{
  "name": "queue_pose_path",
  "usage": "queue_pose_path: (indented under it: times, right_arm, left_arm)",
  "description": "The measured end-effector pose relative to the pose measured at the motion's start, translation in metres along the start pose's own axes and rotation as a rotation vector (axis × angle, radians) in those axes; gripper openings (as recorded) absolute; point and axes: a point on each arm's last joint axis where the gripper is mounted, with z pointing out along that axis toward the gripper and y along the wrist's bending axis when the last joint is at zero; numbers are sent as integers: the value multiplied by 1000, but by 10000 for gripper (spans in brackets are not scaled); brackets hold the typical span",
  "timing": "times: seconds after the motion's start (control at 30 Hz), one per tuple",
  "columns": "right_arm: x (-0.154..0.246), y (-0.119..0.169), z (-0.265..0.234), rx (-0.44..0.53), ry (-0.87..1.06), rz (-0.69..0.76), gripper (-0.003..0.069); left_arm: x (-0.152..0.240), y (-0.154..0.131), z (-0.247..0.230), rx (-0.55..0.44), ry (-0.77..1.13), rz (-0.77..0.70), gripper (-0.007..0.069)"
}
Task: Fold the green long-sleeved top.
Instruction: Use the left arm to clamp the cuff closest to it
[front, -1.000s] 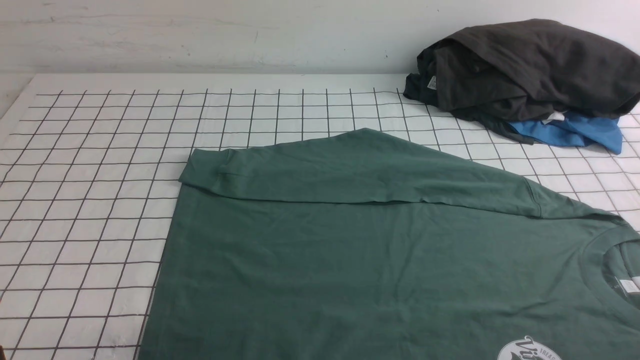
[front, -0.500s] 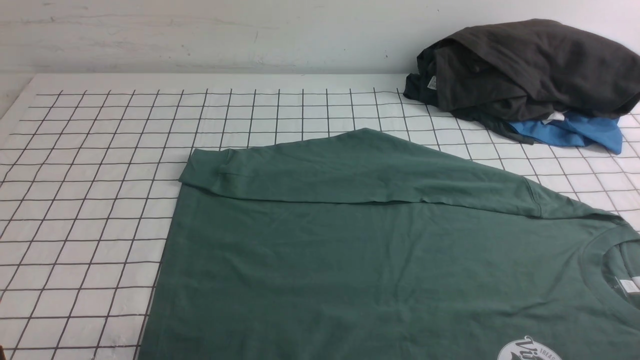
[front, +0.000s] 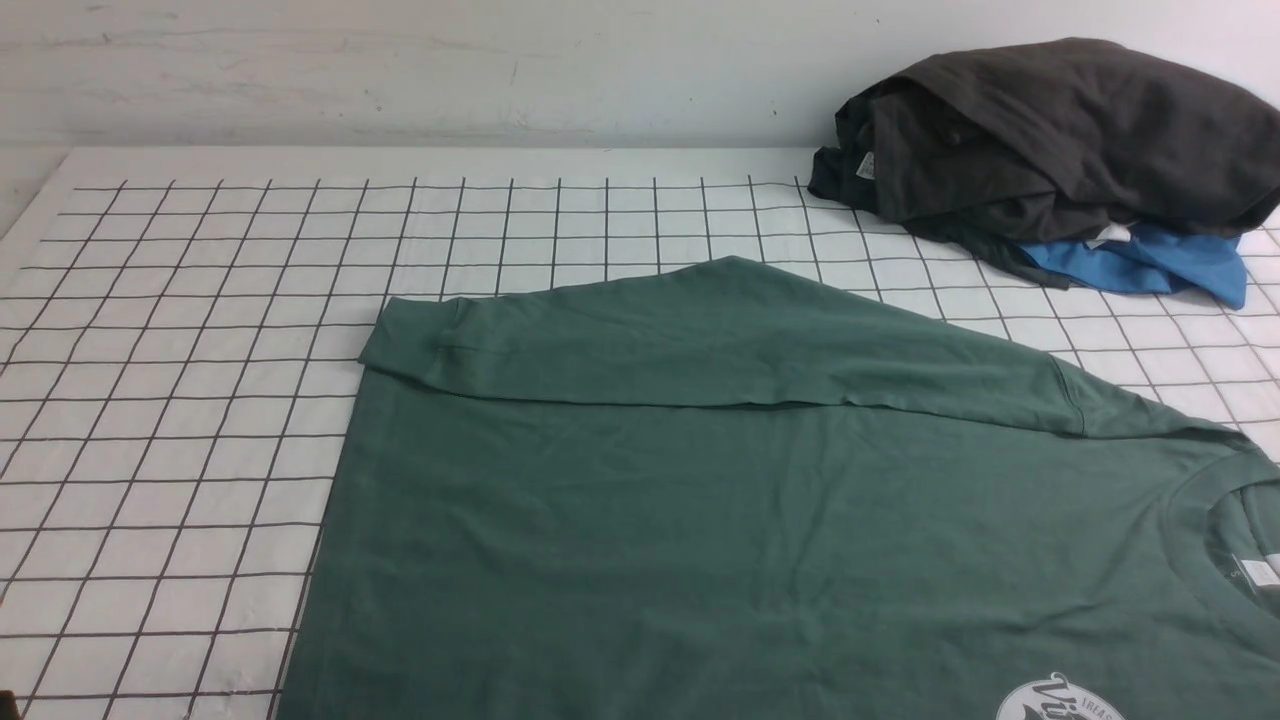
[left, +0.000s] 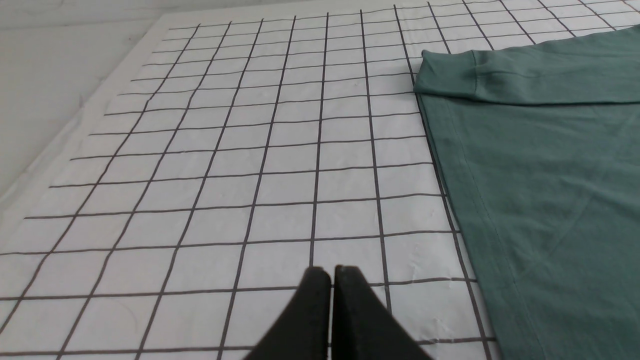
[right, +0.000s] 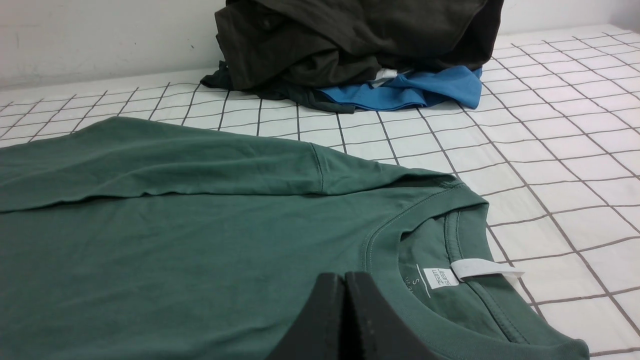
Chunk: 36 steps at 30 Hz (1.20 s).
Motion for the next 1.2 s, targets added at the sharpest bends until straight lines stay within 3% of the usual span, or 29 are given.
queue_pose_path:
  times: [0.8, 0.9, 0.97, 1.0, 1.07, 1.1, 1.13, 1.17, 1.2]
  right_arm:
    - [0, 0, 0, 0, -1, 9, -15]
    - [0, 0, 0, 0, -1, 9, -15]
    - [0, 0, 0, -3, -2, 30, -15]
    - [0, 0, 0, -3, -2, 32, -15]
    - [0, 3, 0, -30, 1, 186, -15]
    - [0, 3, 0, -33, 1, 204, -15]
    - [0, 6, 0, -64, 8, 392, -15]
    - [0, 6, 0, -68, 9, 415, -15]
    - [-1, 9, 0, -94, 17, 556, -15]
  left_arm:
    - [0, 0, 0, 0, -1, 0, -7]
    - [-2, -1, 0, 13, -17, -51, -7]
    - [-4, -4, 0, 49, -38, -219, -7]
    - [-4, -4, 0, 49, -40, -226, -7]
    - [-9, -9, -1, 122, -69, -571, -7]
    - [-9, -9, -1, 129, -68, -602, -7]
    - [-12, -13, -2, 190, -63, -882, -7]
    - [-12, -13, -2, 197, -60, -911, -7]
    - [-14, -15, -2, 239, -49, -1084, -7]
